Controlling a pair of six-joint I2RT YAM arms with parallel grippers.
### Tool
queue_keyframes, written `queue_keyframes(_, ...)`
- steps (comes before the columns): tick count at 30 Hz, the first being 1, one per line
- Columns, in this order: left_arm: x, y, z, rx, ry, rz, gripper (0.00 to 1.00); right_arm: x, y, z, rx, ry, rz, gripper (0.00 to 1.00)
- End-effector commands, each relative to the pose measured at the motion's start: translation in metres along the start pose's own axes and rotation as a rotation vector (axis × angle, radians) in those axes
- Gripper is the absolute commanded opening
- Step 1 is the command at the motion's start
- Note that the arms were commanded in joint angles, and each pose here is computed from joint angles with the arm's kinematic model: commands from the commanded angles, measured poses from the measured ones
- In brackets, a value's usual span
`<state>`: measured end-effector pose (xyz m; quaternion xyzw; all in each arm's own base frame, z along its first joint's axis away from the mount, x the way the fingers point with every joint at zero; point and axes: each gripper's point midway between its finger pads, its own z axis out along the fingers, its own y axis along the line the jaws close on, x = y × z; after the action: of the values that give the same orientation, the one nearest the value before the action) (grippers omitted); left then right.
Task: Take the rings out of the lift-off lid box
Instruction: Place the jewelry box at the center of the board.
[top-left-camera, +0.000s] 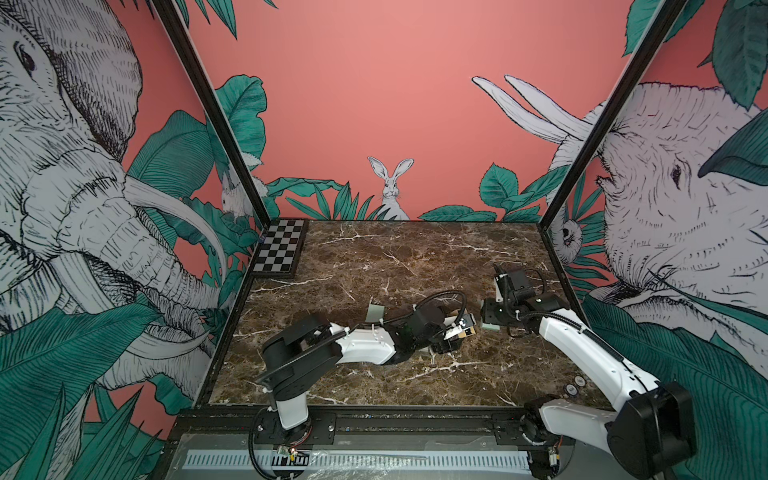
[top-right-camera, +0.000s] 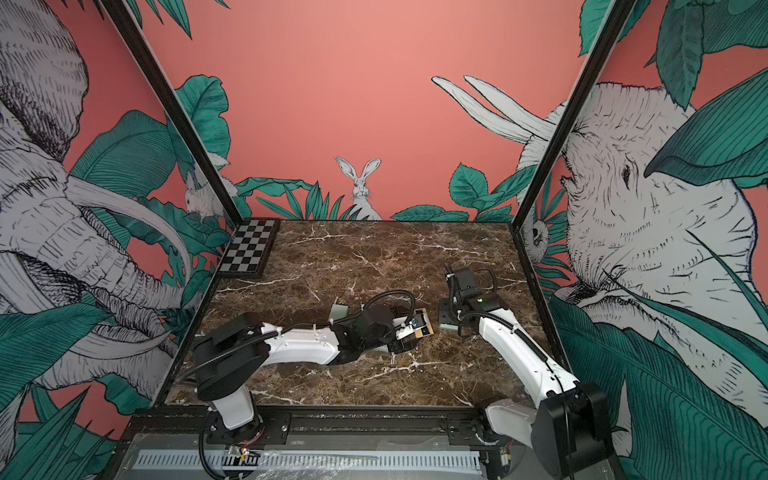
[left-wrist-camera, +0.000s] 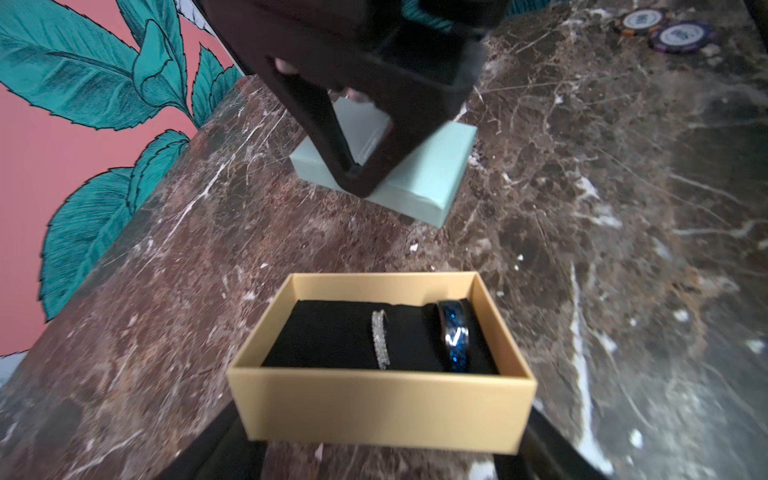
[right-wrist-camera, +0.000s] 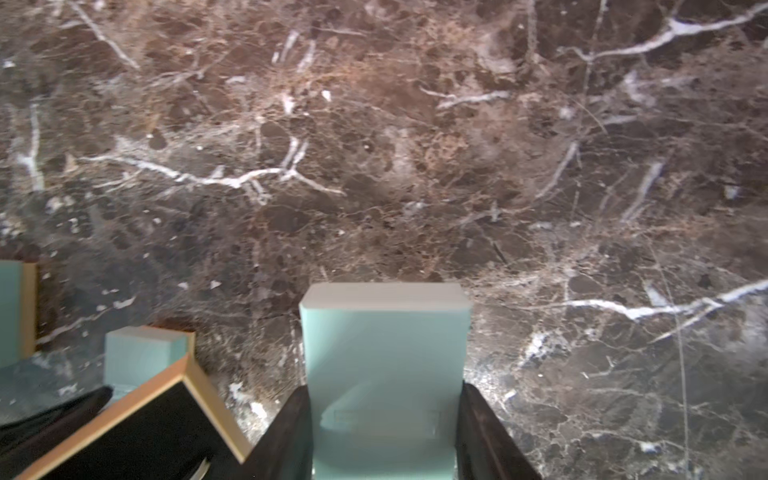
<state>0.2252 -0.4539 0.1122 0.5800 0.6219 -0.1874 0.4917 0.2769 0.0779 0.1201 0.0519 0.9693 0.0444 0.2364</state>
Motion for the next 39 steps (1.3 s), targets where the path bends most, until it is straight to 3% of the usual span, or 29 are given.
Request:
queue_keyframes(1, -0.023, 0.005, 0.014, 0.035, -0.094, -0.045, 0.09, -0.002, -0.016, 0.007, 0.079, -0.008, 0.024, 0.34)
queue_keyframes(15, 0.013, 0.002, 0.051, 0.069, -0.018, -0.077, 0.14, 0.007, -0.028, 0.032, 0.124, 0.045, 0.059, 0.36)
queue_keyframes(32, 0.026, -0.005, 0.069, 0.152, 0.077, -0.083, 0.31, 0.014, -0.029, 0.046, 0.123, 0.092, 0.069, 0.38)
queue_keyframes(39, 0.03, -0.006, 0.07, 0.158, 0.099, -0.075, 0.43, 0.011, -0.034, 0.044, 0.131, 0.082, 0.082, 0.38)
